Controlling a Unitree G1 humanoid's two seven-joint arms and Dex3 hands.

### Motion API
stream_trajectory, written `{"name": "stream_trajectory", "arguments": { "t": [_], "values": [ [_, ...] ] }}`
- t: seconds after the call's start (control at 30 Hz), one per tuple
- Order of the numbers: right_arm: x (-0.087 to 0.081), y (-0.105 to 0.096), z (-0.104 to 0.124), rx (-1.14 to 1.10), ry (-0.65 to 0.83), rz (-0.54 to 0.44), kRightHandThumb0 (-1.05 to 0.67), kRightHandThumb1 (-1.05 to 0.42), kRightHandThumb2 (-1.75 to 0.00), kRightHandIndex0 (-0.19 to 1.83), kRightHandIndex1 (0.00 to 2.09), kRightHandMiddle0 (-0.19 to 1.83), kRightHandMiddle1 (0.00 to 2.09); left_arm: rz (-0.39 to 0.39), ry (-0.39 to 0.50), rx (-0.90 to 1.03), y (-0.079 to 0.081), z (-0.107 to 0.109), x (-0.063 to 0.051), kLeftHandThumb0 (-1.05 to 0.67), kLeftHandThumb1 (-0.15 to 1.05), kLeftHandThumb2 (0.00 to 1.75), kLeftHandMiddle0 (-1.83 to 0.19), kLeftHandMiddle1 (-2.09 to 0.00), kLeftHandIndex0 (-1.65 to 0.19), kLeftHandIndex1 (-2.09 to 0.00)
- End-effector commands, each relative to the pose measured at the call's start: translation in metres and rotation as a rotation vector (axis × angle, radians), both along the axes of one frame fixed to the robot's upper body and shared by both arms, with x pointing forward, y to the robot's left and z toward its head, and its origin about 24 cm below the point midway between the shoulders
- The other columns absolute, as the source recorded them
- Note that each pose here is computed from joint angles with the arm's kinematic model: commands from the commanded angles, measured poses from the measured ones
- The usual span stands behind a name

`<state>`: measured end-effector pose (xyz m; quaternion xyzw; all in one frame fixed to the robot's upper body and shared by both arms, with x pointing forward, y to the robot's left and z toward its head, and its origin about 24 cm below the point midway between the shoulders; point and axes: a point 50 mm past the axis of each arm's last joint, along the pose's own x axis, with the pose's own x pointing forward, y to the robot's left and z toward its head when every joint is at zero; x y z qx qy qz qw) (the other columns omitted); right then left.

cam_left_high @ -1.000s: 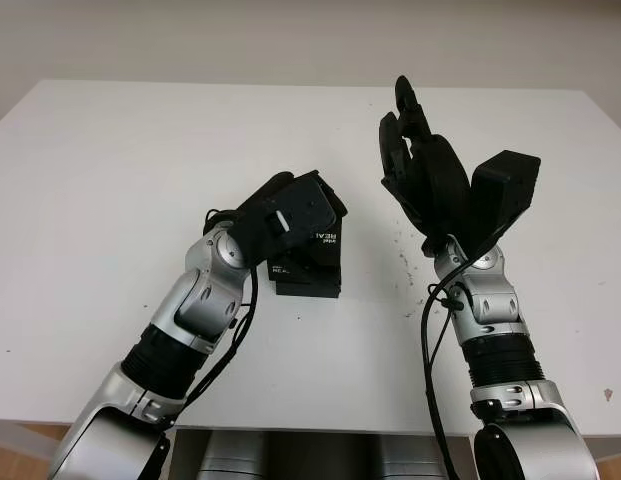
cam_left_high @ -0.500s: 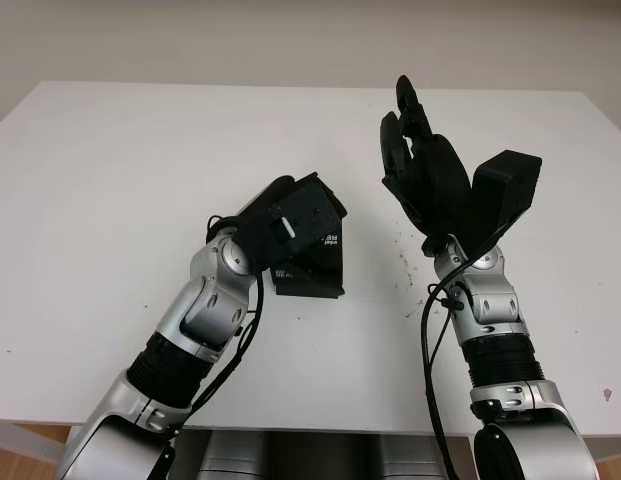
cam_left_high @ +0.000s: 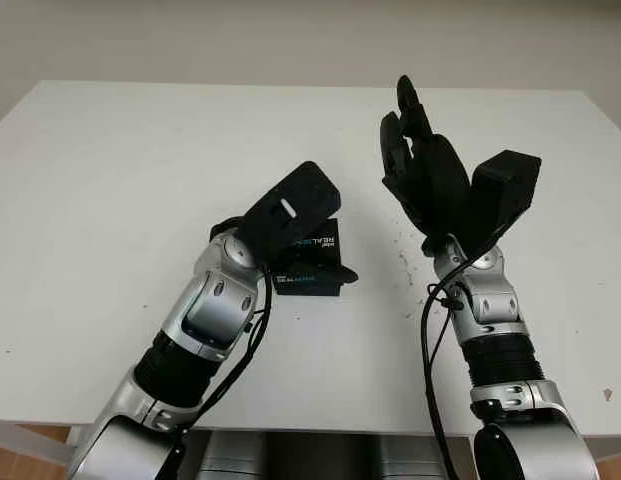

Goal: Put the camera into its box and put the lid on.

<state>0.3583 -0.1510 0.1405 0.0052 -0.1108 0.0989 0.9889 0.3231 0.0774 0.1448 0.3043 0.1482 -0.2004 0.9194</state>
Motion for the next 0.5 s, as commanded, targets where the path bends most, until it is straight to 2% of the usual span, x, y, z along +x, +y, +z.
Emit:
{"name": "stream_trajectory", "arguments": {
  "t": [0.0,0.1,0.13,0.3,0.47],
  "values": [
    [0.001,0.003,0.008,0.007,-0.027,0.006,-0.72,-1.05,-0.61,-0.19,0.02,-0.19,0.01,-0.095,0.105,0.045,-0.008,-0.023,-0.009,-0.42,1.05,0.21,0.14,-0.20,0.19,-0.08],
    [0.001,0.003,0.008,0.003,-0.024,0.010,-0.72,-1.05,-0.61,-0.19,0.02,-0.19,0.00,-0.210,0.061,0.180,-0.009,-0.022,-0.011,-0.49,1.05,0.27,0.13,-0.14,0.19,-0.03],
    [0.001,0.003,0.008,0.001,-0.022,0.009,-0.72,-1.05,-0.61,-0.19,0.02,-0.19,0.00,-0.246,0.041,0.229,-0.009,-0.022,-0.012,-0.52,1.05,0.29,0.17,-0.06,0.19,-0.01],
    [0.001,0.003,0.008,0.000,-0.020,0.006,-0.72,-1.05,-0.61,-0.19,0.03,-0.19,0.02,-0.375,-0.074,0.405,-0.013,-0.022,-0.019,-0.57,1.05,0.35,0.19,0.00,0.19,0.00],
    [0.001,0.003,0.008,0.007,-0.024,0.006,-0.70,-1.05,-0.62,-0.19,0.02,-0.19,0.01,-0.501,-0.262,0.666,-0.016,-0.025,-0.025,-0.62,1.05,0.43,0.19,0.00,0.19,0.00]
  ]
}}
